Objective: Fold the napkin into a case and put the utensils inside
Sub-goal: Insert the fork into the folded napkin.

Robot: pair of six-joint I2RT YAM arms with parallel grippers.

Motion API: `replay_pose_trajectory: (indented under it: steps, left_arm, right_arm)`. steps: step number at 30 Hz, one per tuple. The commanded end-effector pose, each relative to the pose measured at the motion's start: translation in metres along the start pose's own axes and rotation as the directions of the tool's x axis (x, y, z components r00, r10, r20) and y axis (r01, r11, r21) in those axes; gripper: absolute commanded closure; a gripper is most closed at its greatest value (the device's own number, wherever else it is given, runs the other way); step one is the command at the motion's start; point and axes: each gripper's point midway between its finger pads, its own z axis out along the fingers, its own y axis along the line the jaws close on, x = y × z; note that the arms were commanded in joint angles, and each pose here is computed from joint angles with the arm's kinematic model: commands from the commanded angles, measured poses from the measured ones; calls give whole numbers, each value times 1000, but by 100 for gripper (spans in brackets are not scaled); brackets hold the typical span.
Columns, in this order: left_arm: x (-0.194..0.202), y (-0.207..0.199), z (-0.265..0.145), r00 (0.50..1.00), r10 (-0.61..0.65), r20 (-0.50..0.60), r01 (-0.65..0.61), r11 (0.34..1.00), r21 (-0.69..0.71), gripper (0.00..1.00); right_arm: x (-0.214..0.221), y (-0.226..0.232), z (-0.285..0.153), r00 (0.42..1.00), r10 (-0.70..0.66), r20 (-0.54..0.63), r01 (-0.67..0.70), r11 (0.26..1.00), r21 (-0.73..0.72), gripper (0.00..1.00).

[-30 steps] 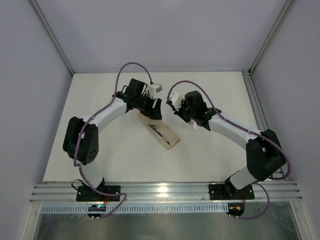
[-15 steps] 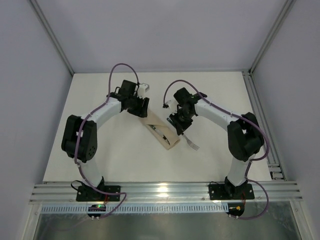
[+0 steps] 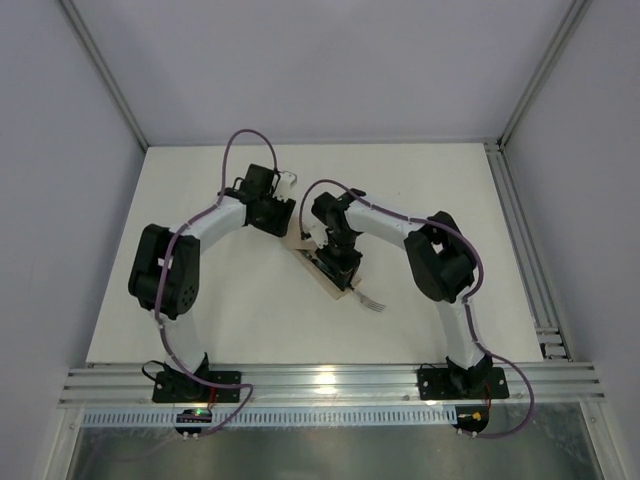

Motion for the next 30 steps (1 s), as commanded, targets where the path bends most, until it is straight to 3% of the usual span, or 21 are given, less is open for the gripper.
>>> replay_pose_trajectory:
  steps: [1,16,30]
  left_arm:
    - [-3,6,10,1000,16,19,-16,1000,-21,44]
    - [-1,5,22,1000,6,4,-6,1000,-12,43]
    - [0,4,24,1000,12,1,-12,1000,-8,44]
  right_arm:
    - [-2,-3,-12,998,57,-20,-56,998,34,96]
    - [-6,-15,-16,992,108,-62,-95,980,174,96]
    - [-13,-21,-16,991,106,-78,-89,976,197,96]
